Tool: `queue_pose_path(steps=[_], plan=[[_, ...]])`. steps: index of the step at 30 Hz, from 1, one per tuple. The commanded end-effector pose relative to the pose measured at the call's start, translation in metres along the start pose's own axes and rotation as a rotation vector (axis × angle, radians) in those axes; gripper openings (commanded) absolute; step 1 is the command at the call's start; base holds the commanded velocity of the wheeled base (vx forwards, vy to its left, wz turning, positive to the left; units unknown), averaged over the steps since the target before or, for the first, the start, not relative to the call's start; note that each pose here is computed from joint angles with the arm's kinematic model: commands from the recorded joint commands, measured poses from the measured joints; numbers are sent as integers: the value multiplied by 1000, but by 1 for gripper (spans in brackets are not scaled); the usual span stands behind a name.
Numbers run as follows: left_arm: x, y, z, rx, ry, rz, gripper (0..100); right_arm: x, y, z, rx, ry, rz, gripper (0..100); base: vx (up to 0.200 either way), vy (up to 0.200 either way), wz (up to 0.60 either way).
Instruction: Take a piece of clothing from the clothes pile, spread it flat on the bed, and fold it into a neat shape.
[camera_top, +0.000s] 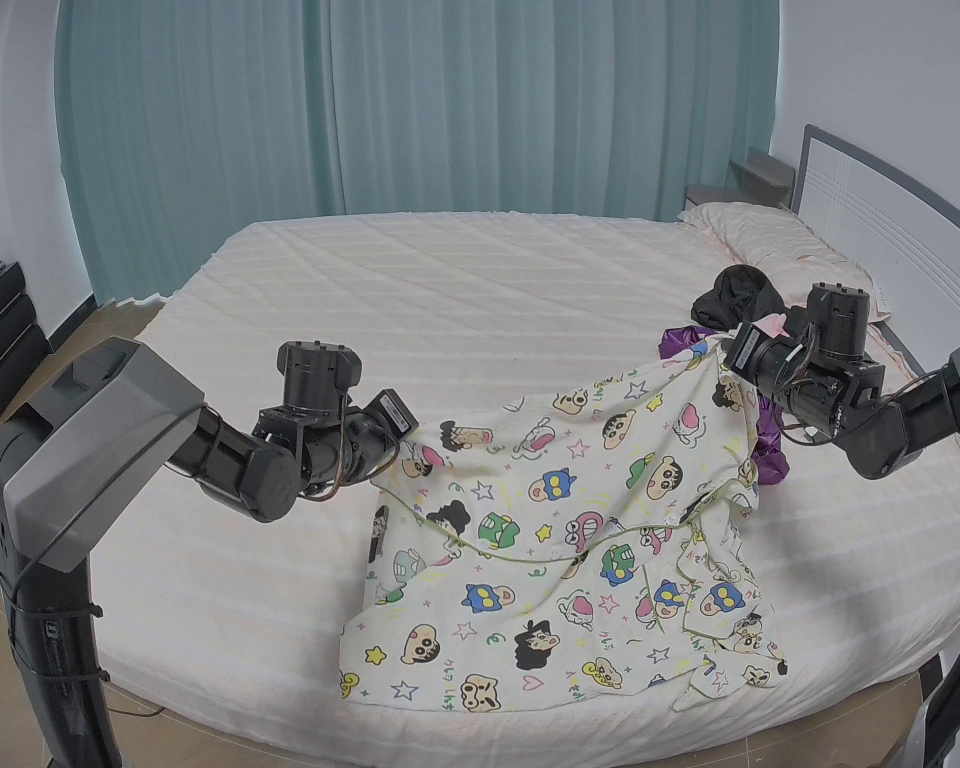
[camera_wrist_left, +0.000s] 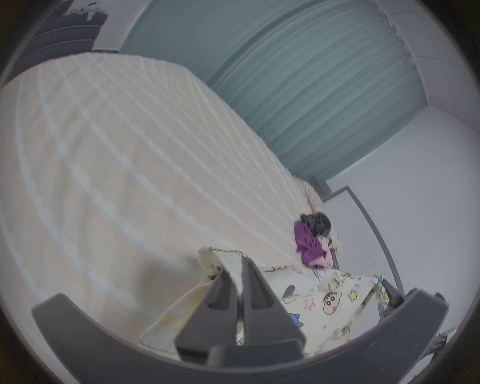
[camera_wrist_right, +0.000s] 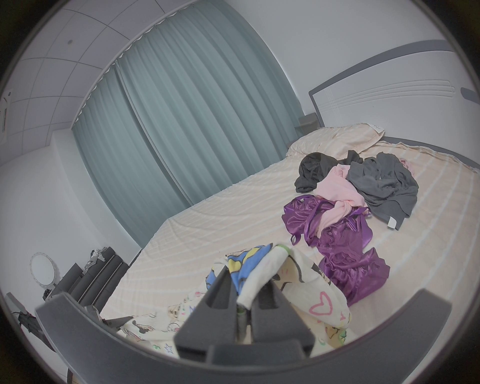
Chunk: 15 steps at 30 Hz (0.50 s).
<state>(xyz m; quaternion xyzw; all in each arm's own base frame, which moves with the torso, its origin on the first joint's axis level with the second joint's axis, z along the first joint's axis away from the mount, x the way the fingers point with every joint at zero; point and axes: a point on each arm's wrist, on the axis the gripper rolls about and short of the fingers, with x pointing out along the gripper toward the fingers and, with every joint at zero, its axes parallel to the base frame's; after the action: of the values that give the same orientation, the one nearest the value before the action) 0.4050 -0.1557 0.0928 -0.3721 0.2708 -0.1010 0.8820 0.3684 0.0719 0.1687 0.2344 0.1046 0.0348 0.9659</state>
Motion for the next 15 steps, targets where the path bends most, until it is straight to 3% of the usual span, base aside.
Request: queue_pose_path(steps=[1, 6, 15], plan=[[-1, -8, 19, -4, -81, -13, 0, 16, 1, -2, 0, -9, -3, 0, 0, 0, 0], [-2, -19, 35, -7, -162, -26, 0, 27, -2, -9, 0, 3, -11, 0, 0, 0, 0], [0, -14, 34, 2, -152, 12, 0, 31, -3, -12, 0, 8, -14, 0, 0, 0, 0]])
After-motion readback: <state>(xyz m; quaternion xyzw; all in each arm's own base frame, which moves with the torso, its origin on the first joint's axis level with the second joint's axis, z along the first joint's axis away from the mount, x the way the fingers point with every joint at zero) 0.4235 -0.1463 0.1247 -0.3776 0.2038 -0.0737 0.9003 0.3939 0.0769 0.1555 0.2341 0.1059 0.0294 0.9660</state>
